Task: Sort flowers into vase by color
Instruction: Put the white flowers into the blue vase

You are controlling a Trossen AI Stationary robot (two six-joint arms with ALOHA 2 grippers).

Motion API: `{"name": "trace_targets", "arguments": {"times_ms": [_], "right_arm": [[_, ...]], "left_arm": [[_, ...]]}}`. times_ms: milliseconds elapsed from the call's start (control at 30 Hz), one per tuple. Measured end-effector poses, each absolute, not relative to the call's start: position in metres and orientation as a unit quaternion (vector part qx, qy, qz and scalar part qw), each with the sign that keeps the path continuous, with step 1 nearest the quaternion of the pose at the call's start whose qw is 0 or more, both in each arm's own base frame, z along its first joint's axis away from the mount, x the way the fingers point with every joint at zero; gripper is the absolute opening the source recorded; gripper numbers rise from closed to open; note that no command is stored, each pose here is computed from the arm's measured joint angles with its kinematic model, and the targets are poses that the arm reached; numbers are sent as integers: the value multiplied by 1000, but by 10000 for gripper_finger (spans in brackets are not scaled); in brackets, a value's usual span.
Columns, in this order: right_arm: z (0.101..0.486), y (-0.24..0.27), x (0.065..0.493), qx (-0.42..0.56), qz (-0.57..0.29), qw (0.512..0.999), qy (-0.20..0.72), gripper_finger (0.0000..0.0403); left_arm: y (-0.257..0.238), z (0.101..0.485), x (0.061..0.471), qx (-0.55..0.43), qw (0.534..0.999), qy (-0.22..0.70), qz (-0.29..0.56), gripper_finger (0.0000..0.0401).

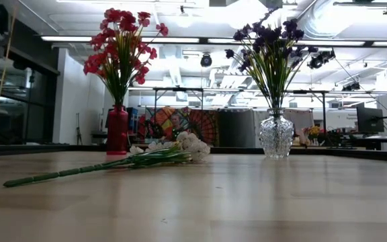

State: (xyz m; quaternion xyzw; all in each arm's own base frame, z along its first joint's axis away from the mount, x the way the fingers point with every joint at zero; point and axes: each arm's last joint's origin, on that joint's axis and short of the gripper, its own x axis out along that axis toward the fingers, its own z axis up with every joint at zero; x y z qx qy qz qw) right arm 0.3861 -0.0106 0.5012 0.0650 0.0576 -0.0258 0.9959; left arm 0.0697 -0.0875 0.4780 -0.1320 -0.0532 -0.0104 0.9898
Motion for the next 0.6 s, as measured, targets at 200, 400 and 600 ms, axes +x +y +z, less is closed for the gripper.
{"name": "trace_targets", "arguments": {"times_ms": [200,400,600], "right_arm": [[533,-2,336,62,-63,995,40,243],[545,9,309,72,-85,993,42,243],[541,17,300,65,-90,991,77,243]], "left_arm": [[-94,477,106,-134,989,8,-65,197],[-80,466,176,-156,981,89,-73,197],[-40,422,264,-205,954,211,-56,197]]}}
